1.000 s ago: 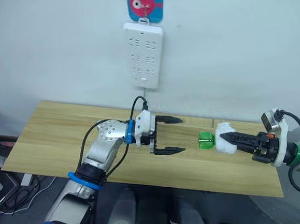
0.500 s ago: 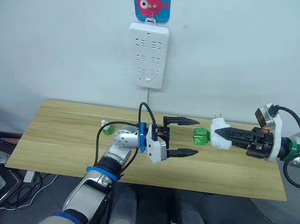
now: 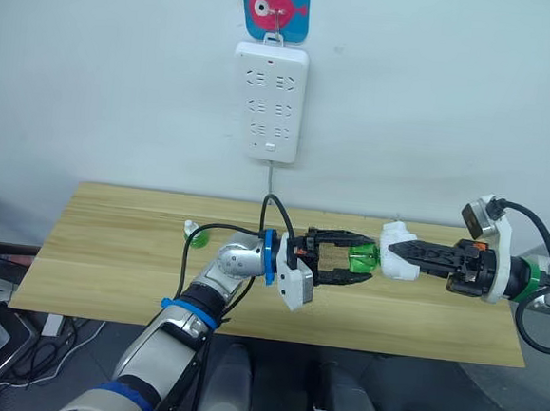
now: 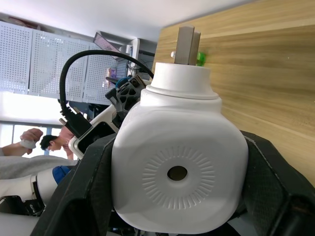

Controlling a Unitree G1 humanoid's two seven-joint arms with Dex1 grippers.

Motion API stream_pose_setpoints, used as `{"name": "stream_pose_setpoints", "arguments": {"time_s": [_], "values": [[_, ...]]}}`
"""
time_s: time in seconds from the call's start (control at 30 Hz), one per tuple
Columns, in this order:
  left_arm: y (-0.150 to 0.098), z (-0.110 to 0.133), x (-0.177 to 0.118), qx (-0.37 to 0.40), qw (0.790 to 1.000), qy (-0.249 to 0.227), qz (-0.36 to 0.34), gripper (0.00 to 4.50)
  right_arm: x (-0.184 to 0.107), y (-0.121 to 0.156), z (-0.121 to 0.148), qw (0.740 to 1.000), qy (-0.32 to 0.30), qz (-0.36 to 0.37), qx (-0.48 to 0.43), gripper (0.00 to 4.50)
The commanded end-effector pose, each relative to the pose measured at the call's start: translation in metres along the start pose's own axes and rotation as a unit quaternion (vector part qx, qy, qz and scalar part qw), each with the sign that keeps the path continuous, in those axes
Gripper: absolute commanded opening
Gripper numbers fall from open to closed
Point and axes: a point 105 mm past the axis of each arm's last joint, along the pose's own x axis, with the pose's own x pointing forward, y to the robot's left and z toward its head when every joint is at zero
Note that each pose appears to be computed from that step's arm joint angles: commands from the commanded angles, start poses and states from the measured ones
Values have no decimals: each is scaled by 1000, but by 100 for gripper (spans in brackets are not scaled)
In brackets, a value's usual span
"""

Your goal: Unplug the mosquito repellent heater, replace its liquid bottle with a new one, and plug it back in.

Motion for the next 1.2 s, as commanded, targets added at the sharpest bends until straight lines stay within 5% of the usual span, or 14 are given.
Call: {"name": "stream_pose_setpoints", "arguments": {"time_s": [0.03,0.2,0.27,0.33,0.37,0.5,0.6,0.67,0.73,0.8,1.03,1.07,1.13,1.2], "values": [[4,5,4,-8,1000,-18,9,228,-2,16,3,999,1,27,-22,303],[3,10,3,-36,999,-28,13,228,-2,18,1,999,10,32,-23,303],[6,10,5,-142,989,-33,22,228,-3,18,0,999,14,29,-23,303],[14,12,7,-303,951,-45,30,228,-4,19,-3,999,26,27,-27,303],[20,15,8,-394,917,-50,28,228,-5,22,-7,998,38,30,-29,303],[23,30,3,-691,721,-42,-28,228,-7,29,-21,996,74,39,-36,303],[14,29,-11,-845,530,-27,-67,228,-5,28,-22,996,73,34,-37,303],[10,25,-15,-886,459,-23,-64,228,-4,27,-21,996,68,33,-37,303],[9,25,-15,-905,420,-29,-64,228,-3,26,-19,997,62,33,-38,303],[12,27,-13,-909,411,-38,-63,228,-4,26,-17,997,60,33,-39,303],[36,10,-15,-888,454,-64,19,448,-9,27,-19,997,56,37,-35,303],[38,8,-18,-883,465,-58,27,448,-10,26,-19,997,55,36,-33,303],[39,6,-24,-865,499,-44,35,448,-12,25,-19,998,50,33,-28,303],[40,4,-31,-814,580,-14,41,448,-15,19,-14,999,38,23,-19,303]]}}
